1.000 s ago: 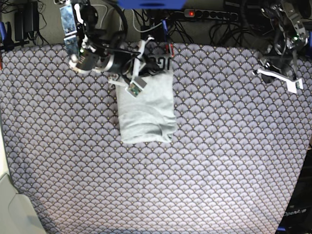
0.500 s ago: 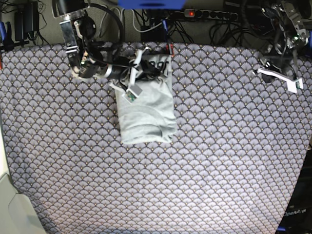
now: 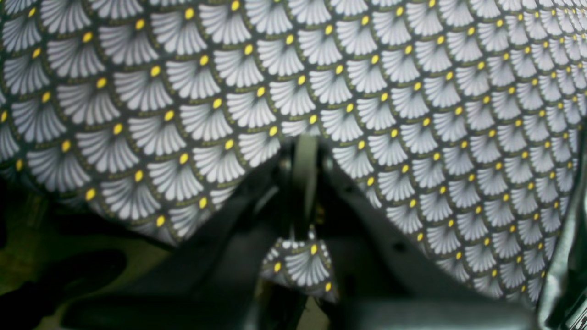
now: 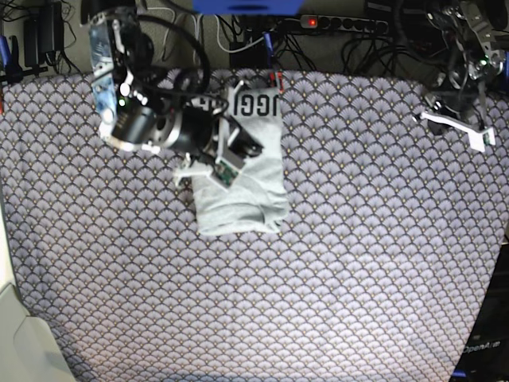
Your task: Fold the T-shirt properly
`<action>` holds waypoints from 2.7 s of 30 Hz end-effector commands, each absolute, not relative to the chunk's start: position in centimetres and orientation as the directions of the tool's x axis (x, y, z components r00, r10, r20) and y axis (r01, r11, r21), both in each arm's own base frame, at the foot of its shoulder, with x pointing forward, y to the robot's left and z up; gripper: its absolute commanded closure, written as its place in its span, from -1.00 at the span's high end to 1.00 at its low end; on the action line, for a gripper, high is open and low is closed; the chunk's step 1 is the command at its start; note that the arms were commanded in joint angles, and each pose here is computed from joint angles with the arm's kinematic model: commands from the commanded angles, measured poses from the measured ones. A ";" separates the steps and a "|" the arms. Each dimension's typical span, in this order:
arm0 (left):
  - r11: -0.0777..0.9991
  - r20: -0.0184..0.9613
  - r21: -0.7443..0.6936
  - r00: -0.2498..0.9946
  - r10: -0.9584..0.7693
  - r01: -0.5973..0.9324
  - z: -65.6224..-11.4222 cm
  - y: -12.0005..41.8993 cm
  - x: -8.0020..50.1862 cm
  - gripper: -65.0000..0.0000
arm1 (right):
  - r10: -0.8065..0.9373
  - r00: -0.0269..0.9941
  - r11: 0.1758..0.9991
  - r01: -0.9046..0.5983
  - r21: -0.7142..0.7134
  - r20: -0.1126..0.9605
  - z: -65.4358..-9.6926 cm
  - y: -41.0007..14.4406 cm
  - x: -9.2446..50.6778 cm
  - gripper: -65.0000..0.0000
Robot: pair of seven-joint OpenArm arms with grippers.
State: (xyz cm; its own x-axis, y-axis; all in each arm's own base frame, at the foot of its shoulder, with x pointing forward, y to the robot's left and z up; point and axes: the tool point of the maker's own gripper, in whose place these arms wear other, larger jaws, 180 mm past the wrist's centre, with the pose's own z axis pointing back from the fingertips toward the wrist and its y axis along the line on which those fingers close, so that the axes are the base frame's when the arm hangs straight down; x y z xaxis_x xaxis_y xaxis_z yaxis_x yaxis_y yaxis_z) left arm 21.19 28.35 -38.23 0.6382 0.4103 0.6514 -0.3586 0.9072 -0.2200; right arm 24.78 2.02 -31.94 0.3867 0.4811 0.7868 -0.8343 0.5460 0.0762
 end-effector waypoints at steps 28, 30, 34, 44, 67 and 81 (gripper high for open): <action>0.920 0.658 -0.117 0.664 0.355 -0.375 -36.7 30.3 16.4 -0.99 | 0.383 0.575 0.704 -0.688 0.174 0.723 -38.3 -5.9 38.9 -1.00; 0.927 0.669 -0.097 0.665 0.331 -0.363 -36.1 30.8 16.7 -0.99 | 0.393 0.520 0.689 -0.712 0.132 0.758 -36.3 -5.3 39.3 -1.00; 0.941 0.682 -0.058 0.675 0.280 -0.332 -34.9 31.0 16.3 -0.99 | 0.470 0.416 0.652 -0.758 0.012 0.778 -32.4 -4.6 38.8 -1.00; 0.952 0.638 -0.019 0.729 0.248 -0.307 -35.3 30.6 13.7 -0.99 | 0.569 0.381 0.698 -0.693 -0.182 0.729 -28.7 -10.2 30.8 -1.00; 0.997 0.207 0.007 0.975 -0.082 0.082 -52.3 22.3 1.0 -0.99 | 0.152 0.907 0.987 -0.157 -0.020 0.392 -43.2 -28.9 3.6 -1.00; 0.998 0.080 -0.068 0.997 0.024 -0.019 -64.8 16.5 -6.7 -0.99 | -0.255 0.922 0.960 0.206 0.190 0.290 -59.4 -29.0 -3.6 -1.00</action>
